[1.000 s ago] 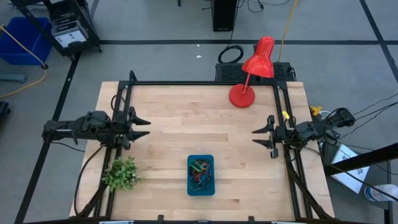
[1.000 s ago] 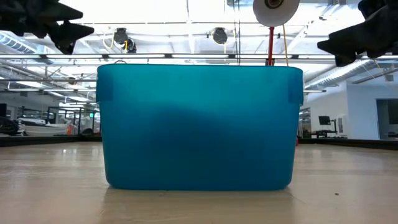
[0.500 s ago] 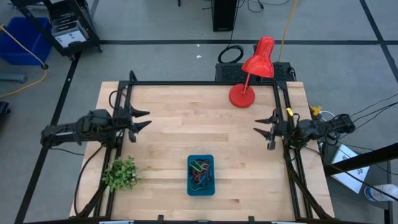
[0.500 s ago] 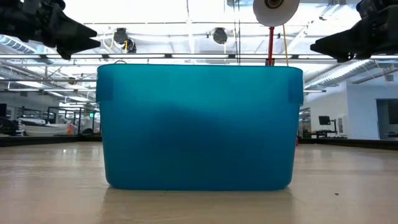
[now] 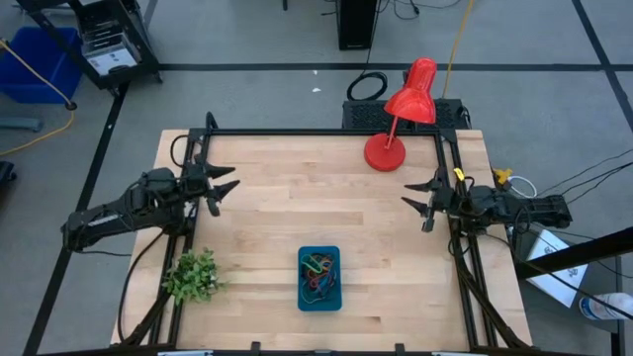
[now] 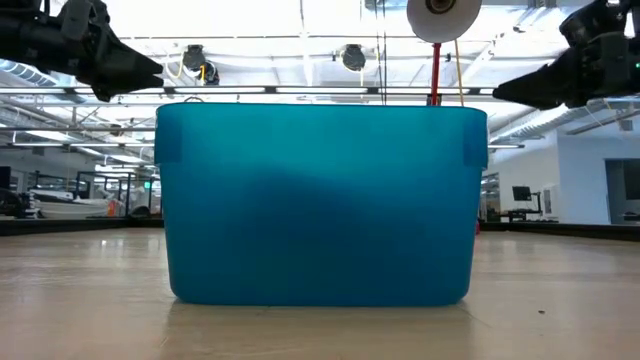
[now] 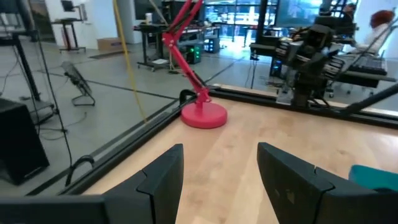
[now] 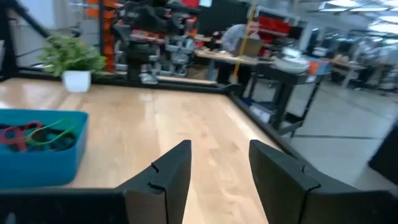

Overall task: Pick and place rubber bands into bin
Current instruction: Return to Home Position

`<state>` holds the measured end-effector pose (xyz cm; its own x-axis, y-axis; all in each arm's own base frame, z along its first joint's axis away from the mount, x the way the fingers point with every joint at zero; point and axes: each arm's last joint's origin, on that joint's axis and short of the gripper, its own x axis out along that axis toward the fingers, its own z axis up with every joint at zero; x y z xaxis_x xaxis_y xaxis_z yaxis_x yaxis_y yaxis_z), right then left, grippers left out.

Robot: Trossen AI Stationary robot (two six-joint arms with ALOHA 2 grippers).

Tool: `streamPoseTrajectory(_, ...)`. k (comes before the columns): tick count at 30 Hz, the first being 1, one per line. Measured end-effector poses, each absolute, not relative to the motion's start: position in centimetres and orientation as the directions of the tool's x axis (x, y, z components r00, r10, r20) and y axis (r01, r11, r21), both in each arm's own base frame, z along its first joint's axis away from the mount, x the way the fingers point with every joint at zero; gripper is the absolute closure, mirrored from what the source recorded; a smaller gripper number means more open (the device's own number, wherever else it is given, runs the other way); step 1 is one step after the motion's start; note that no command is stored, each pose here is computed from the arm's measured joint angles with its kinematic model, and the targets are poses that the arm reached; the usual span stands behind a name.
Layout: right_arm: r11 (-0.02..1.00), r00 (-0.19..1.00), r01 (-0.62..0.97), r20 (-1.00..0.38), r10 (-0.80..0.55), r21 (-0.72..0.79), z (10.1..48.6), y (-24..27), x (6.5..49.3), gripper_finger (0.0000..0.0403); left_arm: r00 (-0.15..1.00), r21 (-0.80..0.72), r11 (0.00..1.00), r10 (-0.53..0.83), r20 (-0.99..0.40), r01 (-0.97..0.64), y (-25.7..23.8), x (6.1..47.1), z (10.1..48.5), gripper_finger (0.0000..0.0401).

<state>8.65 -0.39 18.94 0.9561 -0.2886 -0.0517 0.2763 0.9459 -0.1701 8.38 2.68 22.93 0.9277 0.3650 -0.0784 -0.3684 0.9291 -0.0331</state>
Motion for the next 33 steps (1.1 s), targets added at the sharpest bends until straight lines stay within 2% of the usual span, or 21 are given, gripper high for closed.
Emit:
streamPoseTrajectory(4, 0.962, 0.969, 0.227, -0.068, -0.239, -0.151, 18.8, -0.5, 8.7, 0.0248, 0.940, -0.061, 0.939, 0.333, -0.078, -0.338, 2.8, 8.4, 22.8, 0.0189)
streamPoseTrajectory(9, 0.964, 0.967, 0.239, -0.066, -0.247, -0.118, 18.7, -0.5, 8.7, 0.0248, 0.947, -0.090, 0.943, 0.317, -0.057, -0.321, 3.0, 8.9, 21.6, 0.0189)
streamPoseTrajectory(15, 0.967, 0.969, 0.237, -0.053, -0.242, -0.090, 16.5, -0.5, 9.5, 0.0248, 0.943, -0.104, 0.937, 0.332, -0.020, -0.333, 3.4, 9.5, 19.6, 0.0189)
streamPoseTrajectory(22, 0.966, 0.970, 0.242, 0.029, -0.241, -0.091, 17.1, -0.5, 9.6, 0.0248, 0.937, -0.135, 0.927, 0.347, -0.047, -0.350, 3.6, 9.8, 17.8, 0.0189)
streamPoseTrajectory(33, 0.965, 0.968, 0.250, 0.030, -0.249, -0.082, 17.1, -0.5, 9.6, 0.0248, 0.936, -0.147, 0.925, 0.352, -0.025, -0.351, 3.7, 10.0, 16.6, 0.0189)
